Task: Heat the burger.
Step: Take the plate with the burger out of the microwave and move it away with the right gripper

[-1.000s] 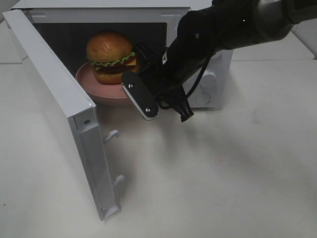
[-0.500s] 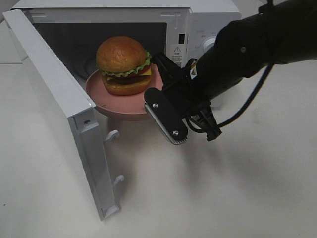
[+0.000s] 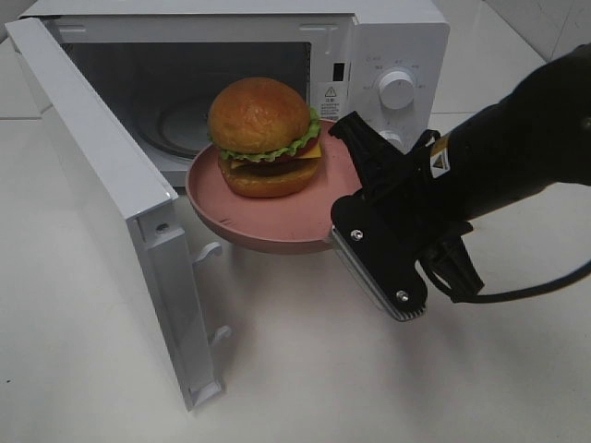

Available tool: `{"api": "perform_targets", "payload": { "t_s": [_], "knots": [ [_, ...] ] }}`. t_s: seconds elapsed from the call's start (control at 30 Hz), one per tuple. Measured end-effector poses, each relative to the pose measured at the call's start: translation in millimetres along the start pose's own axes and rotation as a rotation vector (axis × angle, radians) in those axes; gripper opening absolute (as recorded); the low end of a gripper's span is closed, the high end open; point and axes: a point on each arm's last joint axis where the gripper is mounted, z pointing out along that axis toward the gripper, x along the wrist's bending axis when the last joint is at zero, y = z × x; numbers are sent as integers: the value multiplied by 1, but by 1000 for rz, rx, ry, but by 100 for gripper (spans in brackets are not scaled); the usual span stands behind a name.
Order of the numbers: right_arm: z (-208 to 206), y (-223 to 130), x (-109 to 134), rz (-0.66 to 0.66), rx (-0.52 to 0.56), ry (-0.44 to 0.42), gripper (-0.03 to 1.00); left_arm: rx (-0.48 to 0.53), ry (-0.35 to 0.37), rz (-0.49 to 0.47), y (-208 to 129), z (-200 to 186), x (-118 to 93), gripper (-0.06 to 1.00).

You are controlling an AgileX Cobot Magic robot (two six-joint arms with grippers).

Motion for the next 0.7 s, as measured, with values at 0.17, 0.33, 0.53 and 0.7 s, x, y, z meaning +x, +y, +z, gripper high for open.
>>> {"api": "perform_targets", "payload": {
  "t_s": [0.17, 0.33, 0.53, 0.7],
  "knots": [
    [-22, 1, 15, 33, 1, -19, 11, 0, 0, 0, 0, 0, 0, 97],
    [-38, 3, 33, 39, 1, -11, 11, 0, 0, 0, 0, 0, 0, 97],
    [-57, 4, 52, 58, 1, -12, 11, 0, 0, 0, 0, 0, 0, 97],
    [-69, 5, 61, 71, 6, -24, 11, 0, 0, 0, 0, 0, 0, 97]
  ]
}}
